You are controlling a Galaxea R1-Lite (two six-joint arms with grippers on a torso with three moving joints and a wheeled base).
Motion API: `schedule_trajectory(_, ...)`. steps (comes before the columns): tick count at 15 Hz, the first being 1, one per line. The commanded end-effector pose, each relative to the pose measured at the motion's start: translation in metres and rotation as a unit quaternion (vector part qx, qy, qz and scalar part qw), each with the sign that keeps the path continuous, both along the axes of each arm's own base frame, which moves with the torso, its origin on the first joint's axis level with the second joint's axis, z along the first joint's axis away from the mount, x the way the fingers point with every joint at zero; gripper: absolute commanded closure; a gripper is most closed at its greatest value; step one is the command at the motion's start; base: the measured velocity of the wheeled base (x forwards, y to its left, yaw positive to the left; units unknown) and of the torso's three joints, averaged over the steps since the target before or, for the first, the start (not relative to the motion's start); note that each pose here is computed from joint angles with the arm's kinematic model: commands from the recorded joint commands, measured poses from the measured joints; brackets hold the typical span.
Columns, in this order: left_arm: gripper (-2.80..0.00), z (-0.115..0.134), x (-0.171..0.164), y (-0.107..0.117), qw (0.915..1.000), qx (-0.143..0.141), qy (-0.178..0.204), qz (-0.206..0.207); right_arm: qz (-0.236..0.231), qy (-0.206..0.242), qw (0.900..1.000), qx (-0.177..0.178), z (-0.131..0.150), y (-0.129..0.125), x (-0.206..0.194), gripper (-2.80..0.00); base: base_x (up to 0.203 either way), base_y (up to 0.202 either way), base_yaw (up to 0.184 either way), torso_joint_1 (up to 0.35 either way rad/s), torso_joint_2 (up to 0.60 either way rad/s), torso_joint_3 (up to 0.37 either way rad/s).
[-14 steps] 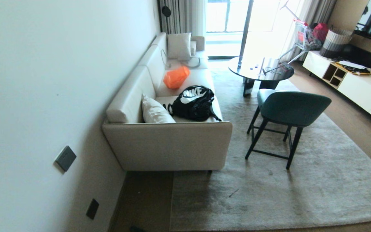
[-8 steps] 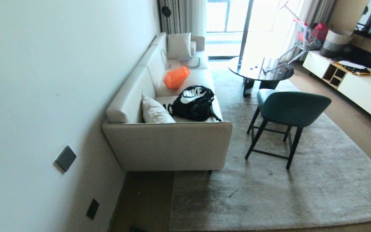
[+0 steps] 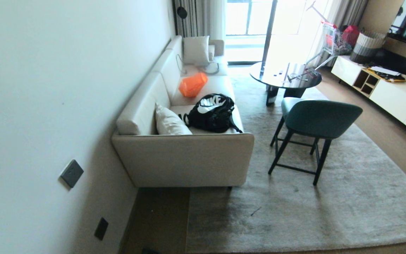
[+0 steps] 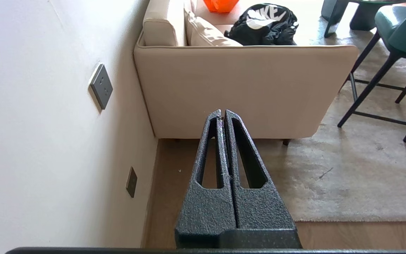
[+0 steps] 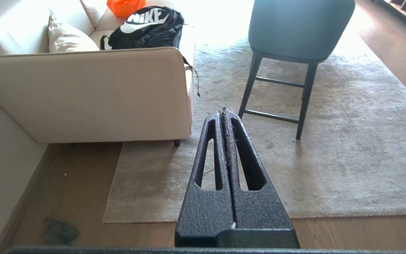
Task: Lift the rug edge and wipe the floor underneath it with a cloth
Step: Pick up the rag
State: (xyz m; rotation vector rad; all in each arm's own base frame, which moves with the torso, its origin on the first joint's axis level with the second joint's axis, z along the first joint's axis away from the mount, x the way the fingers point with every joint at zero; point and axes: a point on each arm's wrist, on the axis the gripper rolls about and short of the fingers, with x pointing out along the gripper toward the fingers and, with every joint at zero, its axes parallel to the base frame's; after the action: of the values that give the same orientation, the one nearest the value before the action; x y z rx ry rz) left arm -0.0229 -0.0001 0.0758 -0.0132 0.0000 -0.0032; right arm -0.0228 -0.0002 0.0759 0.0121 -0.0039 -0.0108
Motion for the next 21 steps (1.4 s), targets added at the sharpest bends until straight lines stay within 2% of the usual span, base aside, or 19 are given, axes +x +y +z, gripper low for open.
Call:
schedule_trajectory(1, 0.0, 0.0, 0.0, 0.0, 1.0, 0.0, 0.0, 0.0, 0.0, 0.0, 1.0, 0.0, 0.0001, 0.0, 0.0001, 0.0, 0.0, 0.0, 0.0, 0.0, 0.0, 0.0)
schedule_trajectory(21, 0.0, 0.0, 0.0, 0.0, 1.0, 0.0, 0.0, 0.0, 0.0, 0.0, 1.0, 0.0, 0.0001, 0.0, 0.0001, 0.0, 0.0, 0.0, 0.0, 0.0, 0.0, 0.0)
